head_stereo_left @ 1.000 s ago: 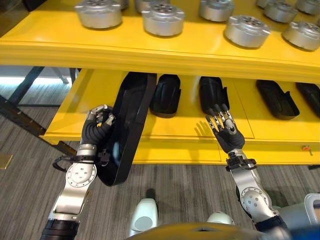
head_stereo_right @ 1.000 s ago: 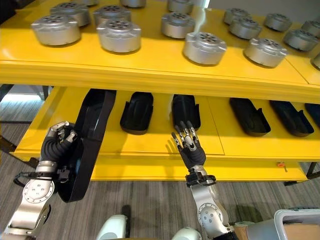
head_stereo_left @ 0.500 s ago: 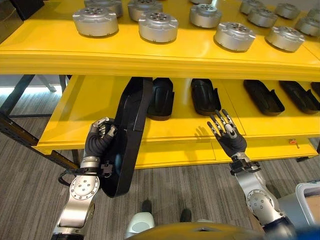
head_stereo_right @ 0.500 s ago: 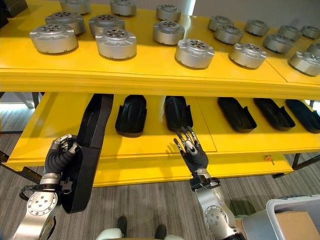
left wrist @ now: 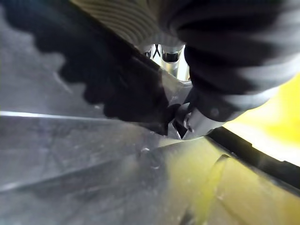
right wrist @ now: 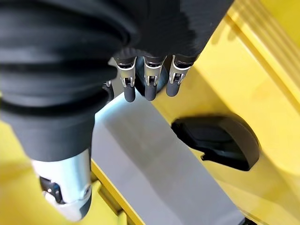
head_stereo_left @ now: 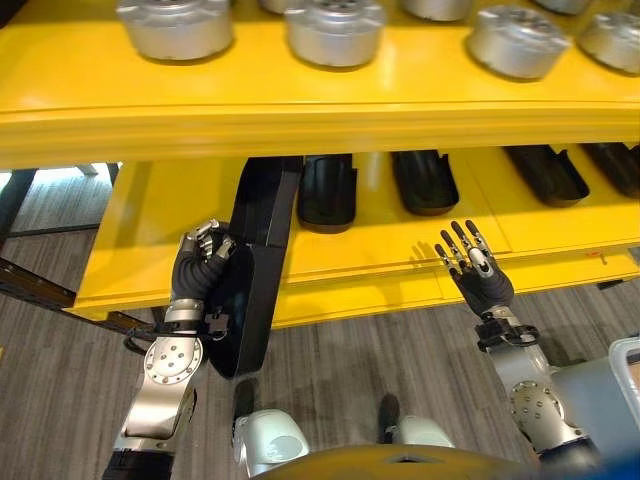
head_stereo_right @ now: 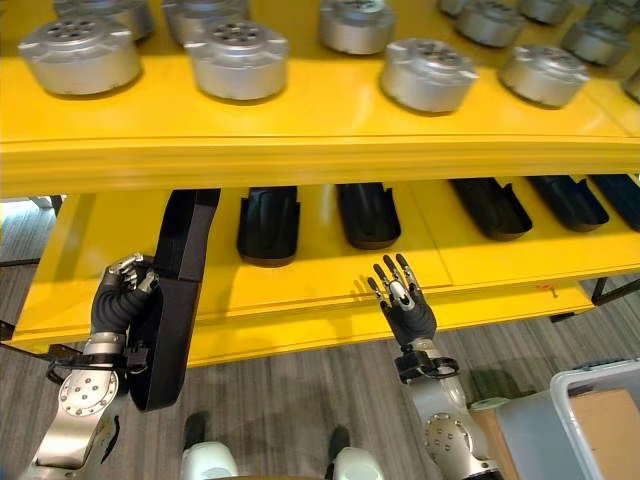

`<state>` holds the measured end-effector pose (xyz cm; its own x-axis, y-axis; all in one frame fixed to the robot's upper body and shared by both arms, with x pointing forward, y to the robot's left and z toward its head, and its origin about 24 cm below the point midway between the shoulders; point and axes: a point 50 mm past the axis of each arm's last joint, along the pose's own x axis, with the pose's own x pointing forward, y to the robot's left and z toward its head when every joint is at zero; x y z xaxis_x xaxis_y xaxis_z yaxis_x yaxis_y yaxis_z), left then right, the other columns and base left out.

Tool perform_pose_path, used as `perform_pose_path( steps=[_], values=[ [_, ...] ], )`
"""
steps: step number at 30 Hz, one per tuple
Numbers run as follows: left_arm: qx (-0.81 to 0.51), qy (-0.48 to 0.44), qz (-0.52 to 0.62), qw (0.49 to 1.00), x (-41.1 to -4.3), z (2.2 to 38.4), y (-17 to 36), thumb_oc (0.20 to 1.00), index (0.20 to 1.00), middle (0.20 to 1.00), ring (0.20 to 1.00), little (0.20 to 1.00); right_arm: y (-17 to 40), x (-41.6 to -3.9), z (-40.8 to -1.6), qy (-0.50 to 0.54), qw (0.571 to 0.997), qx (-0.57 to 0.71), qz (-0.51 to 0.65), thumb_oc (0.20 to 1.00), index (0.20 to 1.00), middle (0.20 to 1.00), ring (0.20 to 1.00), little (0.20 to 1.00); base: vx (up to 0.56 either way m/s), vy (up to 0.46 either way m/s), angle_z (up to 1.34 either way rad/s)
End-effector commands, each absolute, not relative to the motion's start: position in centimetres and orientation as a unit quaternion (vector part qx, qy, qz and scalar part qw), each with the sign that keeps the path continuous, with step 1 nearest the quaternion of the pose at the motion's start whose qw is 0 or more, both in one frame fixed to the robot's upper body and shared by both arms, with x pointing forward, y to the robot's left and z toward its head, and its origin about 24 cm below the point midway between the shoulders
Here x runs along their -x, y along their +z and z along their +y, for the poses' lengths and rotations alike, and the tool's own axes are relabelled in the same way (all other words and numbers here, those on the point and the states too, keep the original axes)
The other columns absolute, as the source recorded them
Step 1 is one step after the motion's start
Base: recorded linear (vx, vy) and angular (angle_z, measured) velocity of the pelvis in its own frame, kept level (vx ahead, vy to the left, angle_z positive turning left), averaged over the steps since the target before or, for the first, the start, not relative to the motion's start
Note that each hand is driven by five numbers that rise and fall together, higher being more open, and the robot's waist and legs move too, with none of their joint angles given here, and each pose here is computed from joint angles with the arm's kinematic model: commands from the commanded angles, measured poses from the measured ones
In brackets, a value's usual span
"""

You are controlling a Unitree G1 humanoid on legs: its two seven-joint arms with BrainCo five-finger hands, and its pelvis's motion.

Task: Move parts from the plastic box to the shelf.

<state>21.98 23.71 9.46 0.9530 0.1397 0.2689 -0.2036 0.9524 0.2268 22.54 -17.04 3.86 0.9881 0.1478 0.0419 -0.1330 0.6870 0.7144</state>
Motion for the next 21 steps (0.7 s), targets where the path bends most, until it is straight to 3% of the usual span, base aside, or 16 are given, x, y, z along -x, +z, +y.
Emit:
perform_pose_path(
  steps=[1,12,21],
  values=[
    [-0.114,0.083,-0.219,0.965,-22.0,23.3,12.8,0.200,0.200,0.200,0.200,0.200,6.4,-23.2,-17.6,0.095,0.916,-0.386,-0.059,1.000,1.000,1.000,1.000,1.000,0.13,0.276,0.04],
    [-0.182,0.074,-0.277,0.940,-28.3,20.8,16.2,0.200,0.200,0.200,0.200,0.200,5.8,-22.2,-16.2,0.112,0.901,-0.418,-0.033,1.000,1.000,1.000,1.000,1.000,0.06,0.193,0.06],
    [-0.212,0.158,-0.279,0.923,-34.5,21.1,20.5,0.200,0.200,0.200,0.200,0.200,5.3,-22.6,-15.0,0.143,0.898,-0.416,0.003,1.000,1.000,1.000,1.000,1.000,-0.09,0.010,-0.03]
  ],
)
